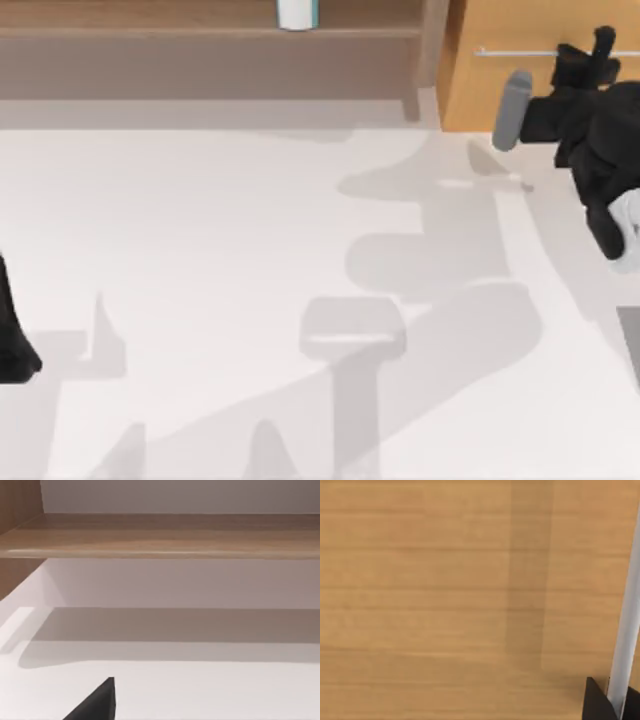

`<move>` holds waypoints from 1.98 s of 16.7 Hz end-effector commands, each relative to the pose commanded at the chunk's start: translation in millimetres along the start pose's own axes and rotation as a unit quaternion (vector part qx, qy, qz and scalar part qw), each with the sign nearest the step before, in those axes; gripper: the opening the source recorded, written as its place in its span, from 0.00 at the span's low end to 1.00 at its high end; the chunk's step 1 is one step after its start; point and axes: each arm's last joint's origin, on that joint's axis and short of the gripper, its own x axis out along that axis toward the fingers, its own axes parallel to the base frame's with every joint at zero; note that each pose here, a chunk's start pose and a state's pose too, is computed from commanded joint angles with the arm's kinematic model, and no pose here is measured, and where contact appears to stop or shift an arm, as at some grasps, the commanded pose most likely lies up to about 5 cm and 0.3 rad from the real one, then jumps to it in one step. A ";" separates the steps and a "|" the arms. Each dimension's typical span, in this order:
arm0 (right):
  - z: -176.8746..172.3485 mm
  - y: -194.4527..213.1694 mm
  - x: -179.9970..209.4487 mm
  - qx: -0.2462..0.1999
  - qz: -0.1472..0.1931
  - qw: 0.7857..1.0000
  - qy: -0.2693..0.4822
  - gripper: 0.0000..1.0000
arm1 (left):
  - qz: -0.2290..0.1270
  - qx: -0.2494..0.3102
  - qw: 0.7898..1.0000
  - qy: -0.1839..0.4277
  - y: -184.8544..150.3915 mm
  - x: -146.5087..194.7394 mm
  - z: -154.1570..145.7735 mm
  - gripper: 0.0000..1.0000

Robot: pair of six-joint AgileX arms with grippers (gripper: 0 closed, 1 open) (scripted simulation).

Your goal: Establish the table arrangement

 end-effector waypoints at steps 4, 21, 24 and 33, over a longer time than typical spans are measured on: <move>0.0 0.0 0.0 0.000 0.000 1.000 0.000 0.30 | 0.000 0.000 1.000 0.000 0.0 0.0 0.0 1.00; 0.0 0.0 0.0 0.000 0.000 1.000 0.000 1.00 | 0.000 0.000 1.000 0.000 0.0 0.0 0.0 1.00; 3.6 8.6 -8.4 0.001 0.018 1.000 -0.006 1.00 | 0.000 0.000 1.000 0.000 0.0 0.0 0.0 1.00; 3.8 5.4 -39.1 0.003 0.011 1.000 -0.006 1.00 | 0.000 0.000 1.000 0.000 0.0 0.0 0.0 1.00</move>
